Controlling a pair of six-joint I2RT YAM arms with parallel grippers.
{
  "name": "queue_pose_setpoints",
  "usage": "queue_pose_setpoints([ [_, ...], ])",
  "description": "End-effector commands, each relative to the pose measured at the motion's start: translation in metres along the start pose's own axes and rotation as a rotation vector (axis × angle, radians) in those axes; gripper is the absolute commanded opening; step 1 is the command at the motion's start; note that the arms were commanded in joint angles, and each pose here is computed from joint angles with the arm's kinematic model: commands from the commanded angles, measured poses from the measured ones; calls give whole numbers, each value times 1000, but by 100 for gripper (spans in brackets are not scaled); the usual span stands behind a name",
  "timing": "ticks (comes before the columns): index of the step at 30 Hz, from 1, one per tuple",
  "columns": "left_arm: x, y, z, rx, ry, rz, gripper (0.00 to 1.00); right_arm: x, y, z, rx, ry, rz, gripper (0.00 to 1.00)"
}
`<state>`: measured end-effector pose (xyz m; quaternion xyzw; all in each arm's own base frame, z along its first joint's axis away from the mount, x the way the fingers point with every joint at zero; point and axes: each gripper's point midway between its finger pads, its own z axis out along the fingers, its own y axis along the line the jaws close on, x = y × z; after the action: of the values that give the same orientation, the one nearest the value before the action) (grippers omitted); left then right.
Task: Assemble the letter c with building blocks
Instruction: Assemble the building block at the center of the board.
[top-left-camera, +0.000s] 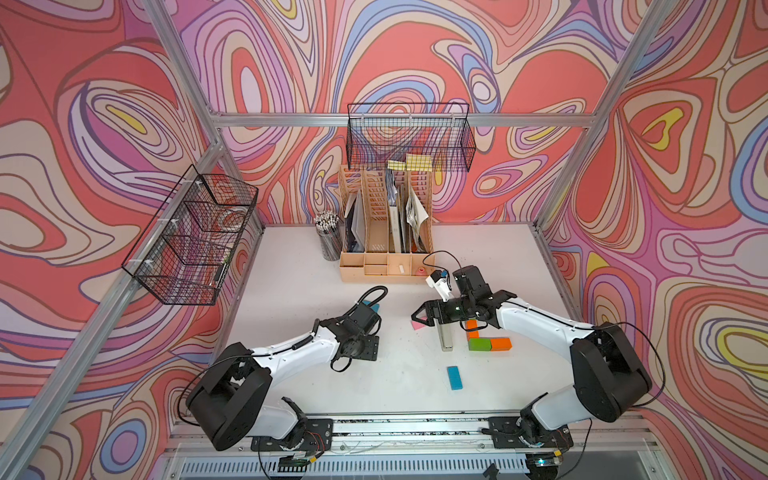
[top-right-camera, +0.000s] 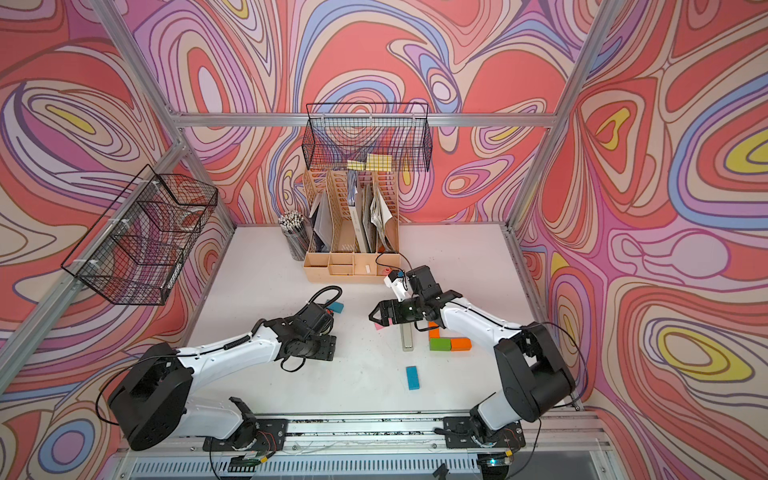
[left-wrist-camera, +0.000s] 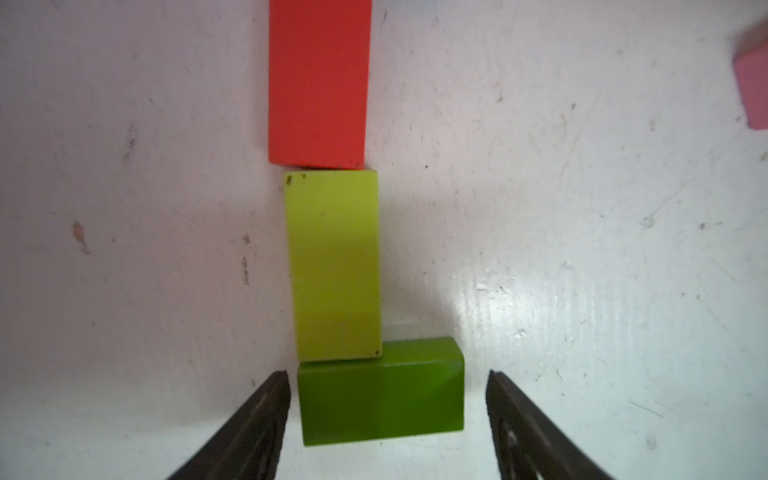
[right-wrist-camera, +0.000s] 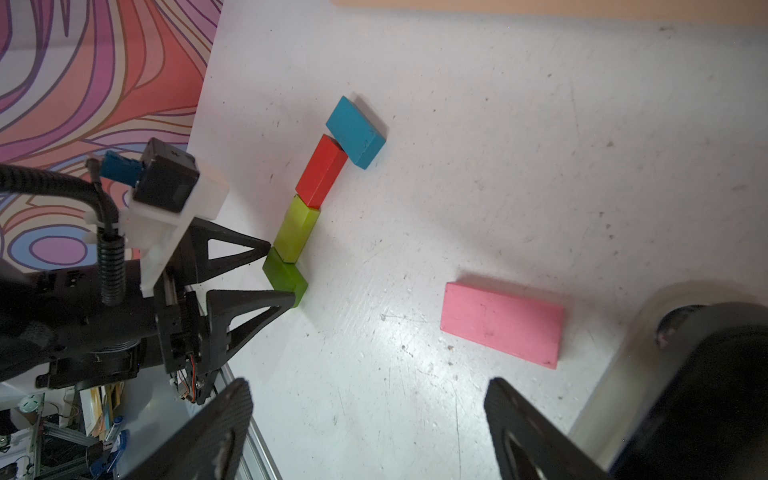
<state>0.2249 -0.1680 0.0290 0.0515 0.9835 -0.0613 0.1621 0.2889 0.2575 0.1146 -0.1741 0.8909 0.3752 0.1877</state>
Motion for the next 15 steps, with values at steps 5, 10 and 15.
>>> queue_pose_setpoints([
  [5, 14, 6, 7, -34, 60, 8, 74, 2, -1, 4, -4, 10, -7, 92],
  [10, 14, 5, 7, -30, 59, 8, 69, 1, 0, 3, -5, 8, -10, 91],
  [15, 11, 4, 6, -24, 49, 11, 68, 2, 0, 3, -4, 8, -10, 91],
])
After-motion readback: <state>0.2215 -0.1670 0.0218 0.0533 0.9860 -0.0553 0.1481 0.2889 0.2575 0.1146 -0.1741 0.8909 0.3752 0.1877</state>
